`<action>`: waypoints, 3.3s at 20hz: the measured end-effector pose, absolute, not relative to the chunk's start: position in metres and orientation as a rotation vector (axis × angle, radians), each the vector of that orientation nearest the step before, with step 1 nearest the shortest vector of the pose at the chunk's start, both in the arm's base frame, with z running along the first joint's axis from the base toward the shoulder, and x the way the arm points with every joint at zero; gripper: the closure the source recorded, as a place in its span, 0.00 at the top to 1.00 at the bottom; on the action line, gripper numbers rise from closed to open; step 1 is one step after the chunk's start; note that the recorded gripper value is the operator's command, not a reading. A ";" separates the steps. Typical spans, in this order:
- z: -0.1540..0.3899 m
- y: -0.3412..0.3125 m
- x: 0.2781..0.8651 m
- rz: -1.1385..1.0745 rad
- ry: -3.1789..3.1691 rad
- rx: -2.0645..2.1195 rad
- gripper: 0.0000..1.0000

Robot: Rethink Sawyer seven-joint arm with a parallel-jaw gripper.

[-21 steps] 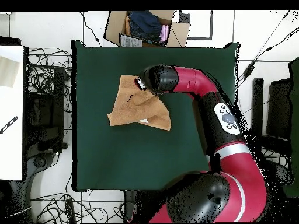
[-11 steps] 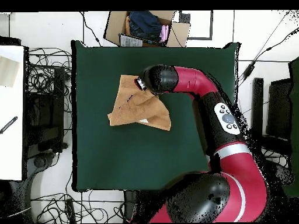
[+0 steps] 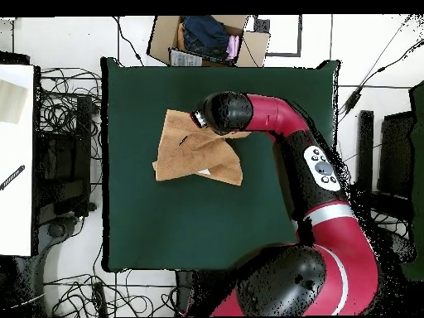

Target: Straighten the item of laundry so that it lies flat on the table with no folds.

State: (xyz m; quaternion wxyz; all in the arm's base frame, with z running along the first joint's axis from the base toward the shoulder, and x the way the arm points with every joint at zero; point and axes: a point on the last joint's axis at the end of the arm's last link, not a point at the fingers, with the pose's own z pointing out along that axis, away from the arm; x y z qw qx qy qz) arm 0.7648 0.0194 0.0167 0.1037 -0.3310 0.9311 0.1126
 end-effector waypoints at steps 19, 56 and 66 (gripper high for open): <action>0.018 0.019 0.771 0.308 2.716 -0.953 1.00; -0.045 -0.025 0.745 0.445 2.768 -0.735 1.00; -0.051 -0.037 0.742 0.471 2.776 -0.690 1.00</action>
